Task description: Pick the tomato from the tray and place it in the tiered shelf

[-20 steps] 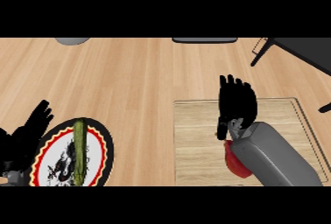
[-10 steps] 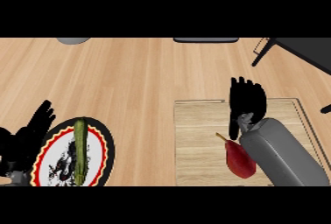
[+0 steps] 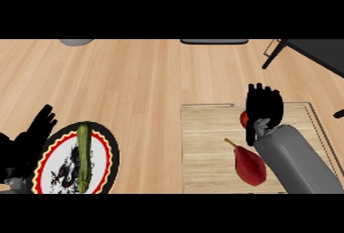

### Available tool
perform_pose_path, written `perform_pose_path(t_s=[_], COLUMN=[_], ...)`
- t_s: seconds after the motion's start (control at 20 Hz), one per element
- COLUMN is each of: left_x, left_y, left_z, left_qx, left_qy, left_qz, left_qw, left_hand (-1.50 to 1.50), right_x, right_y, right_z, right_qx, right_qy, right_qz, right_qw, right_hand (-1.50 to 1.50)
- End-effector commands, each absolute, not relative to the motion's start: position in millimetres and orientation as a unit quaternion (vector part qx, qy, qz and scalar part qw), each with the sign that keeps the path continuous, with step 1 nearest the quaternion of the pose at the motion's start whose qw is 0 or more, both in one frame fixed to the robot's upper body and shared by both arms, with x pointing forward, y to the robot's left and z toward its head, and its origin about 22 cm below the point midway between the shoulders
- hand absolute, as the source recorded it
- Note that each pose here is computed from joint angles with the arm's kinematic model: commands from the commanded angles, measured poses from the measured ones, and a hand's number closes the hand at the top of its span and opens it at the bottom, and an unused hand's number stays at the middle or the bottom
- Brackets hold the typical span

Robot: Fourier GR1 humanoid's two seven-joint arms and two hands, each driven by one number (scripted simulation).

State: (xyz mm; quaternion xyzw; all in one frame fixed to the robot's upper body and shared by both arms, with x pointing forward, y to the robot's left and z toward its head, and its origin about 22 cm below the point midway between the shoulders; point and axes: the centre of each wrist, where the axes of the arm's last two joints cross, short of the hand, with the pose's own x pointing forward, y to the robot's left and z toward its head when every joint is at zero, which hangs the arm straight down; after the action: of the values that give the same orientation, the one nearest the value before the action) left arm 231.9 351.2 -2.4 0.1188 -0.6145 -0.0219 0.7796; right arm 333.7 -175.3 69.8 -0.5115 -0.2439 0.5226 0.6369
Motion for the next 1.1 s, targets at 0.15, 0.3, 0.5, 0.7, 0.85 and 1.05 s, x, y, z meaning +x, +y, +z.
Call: perform_pose_path(t_s=[0.15, 0.3, 0.5, 0.7, 0.85, 1.05], left_x=[243, 242, 245, 229, 240, 225], left_y=[356, 361, 356, 357, 346, 342], left_z=[20, -6, -7, 8, 8, 10], left_qx=[0.118, 0.116, 0.114, 0.118, 0.113, 0.12], left_qy=[-0.622, -0.621, -0.612, -0.619, -0.621, -0.616], left_qz=[-0.024, -0.019, -0.019, -0.022, -0.015, -0.027], left_qw=[0.774, 0.775, 0.782, 0.777, 0.775, 0.778], left_hand=[0.0, 0.0, 0.0, 0.0, 0.0, 0.0], right_x=[344, 349, 343, 343, 322, 341], right_y=[-191, -189, -209, -188, -199, -188], right_z=[67, 50, 45, 23, 28, 33], right_qx=[-0.52, -0.513, -0.514, -0.494, -0.504, -0.523], right_qy=[-0.231, -0.217, -0.208, -0.227, -0.233, -0.24], right_qz=[0.515, 0.515, 0.512, 0.513, 0.531, 0.532], right_qw=[0.641, 0.651, 0.656, 0.665, 0.64, 0.621], right_hand=[-1.5, -1.5, 1.5, 1.5, 1.5, 1.5])
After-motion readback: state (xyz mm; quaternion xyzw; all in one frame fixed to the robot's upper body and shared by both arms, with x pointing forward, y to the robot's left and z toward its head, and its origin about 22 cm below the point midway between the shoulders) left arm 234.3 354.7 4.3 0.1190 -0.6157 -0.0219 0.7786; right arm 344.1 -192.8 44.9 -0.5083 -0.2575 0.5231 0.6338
